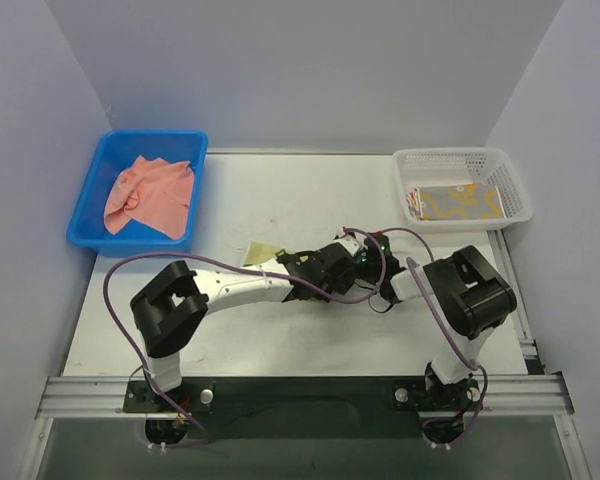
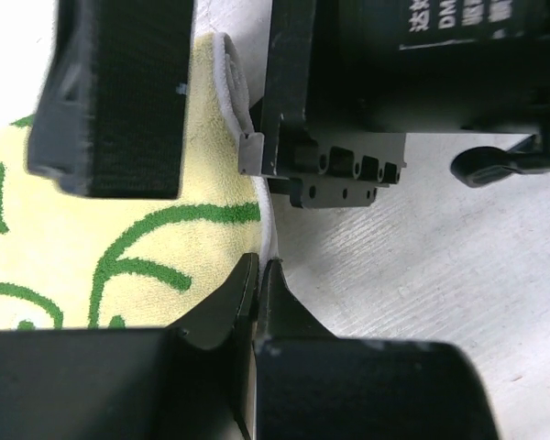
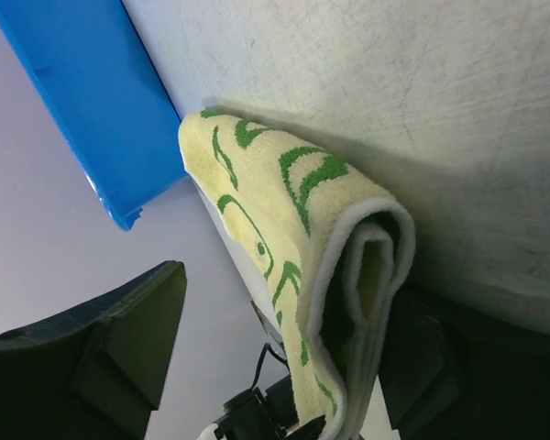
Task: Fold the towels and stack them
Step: Neatly place the folded towel into the bin
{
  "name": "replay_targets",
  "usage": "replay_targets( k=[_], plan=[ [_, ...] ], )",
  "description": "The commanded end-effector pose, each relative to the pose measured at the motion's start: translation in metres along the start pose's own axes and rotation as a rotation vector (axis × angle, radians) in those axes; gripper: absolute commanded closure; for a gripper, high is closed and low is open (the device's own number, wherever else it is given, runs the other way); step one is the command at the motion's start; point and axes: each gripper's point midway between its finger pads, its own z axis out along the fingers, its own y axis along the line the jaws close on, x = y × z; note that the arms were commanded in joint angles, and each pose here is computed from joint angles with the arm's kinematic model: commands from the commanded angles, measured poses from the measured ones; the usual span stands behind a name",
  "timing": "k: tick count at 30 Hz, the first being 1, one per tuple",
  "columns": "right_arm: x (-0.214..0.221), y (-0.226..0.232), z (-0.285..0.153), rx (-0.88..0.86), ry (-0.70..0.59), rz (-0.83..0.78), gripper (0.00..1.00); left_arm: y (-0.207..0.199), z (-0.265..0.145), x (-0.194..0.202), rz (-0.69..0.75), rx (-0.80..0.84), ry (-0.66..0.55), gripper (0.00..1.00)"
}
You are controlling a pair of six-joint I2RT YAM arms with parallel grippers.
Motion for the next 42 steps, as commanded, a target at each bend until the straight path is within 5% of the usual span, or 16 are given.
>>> replay_targets(
  k=[1,5,7,10,14,20,28,32,38,42],
  plan=[
    [0.002,-0.077,0.002,0.240,-0.027,0.044,0.26,-0.007,-0.015,-0.026,-0.051,0.050,-0.078,1.00],
    [0.001,-0.075,0.003,0.230,-0.025,0.015,0.55,-0.011,-0.013,-0.023,-0.063,0.064,-0.067,1.00],
    [0.000,-0.074,0.003,0.232,-0.022,-0.017,0.81,-0.013,-0.012,-0.023,-0.072,0.068,-0.062,0.98],
    [-0.002,-0.069,0.003,0.233,-0.019,-0.074,1.00,-0.015,-0.012,-0.025,-0.108,0.078,-0.062,0.81],
    [-0.014,-0.061,0.000,0.232,-0.020,-0.137,1.00,-0.015,-0.023,-0.036,-0.141,0.101,-0.083,0.38],
    [-0.040,-0.041,-0.013,0.266,0.055,-0.345,1.00,0.023,-0.055,-0.058,-0.253,0.113,-0.141,0.04],
    [-0.096,-0.018,-0.052,0.471,0.091,-0.616,1.00,0.151,-0.080,-0.045,-0.359,0.000,-0.135,0.02],
    [-0.142,0.028,-0.073,0.536,0.010,-0.794,1.00,0.202,-0.091,-0.027,-0.395,-0.060,-0.128,0.02],
    [-0.195,0.066,-0.113,0.616,-0.024,-0.953,1.00,0.204,-0.093,0.012,-0.370,0.007,-0.076,0.05],
    [-0.244,0.100,-0.147,0.664,-0.128,-1.013,1.00,0.225,-0.087,0.027,-0.372,-0.104,-0.042,0.03]
  ],
)
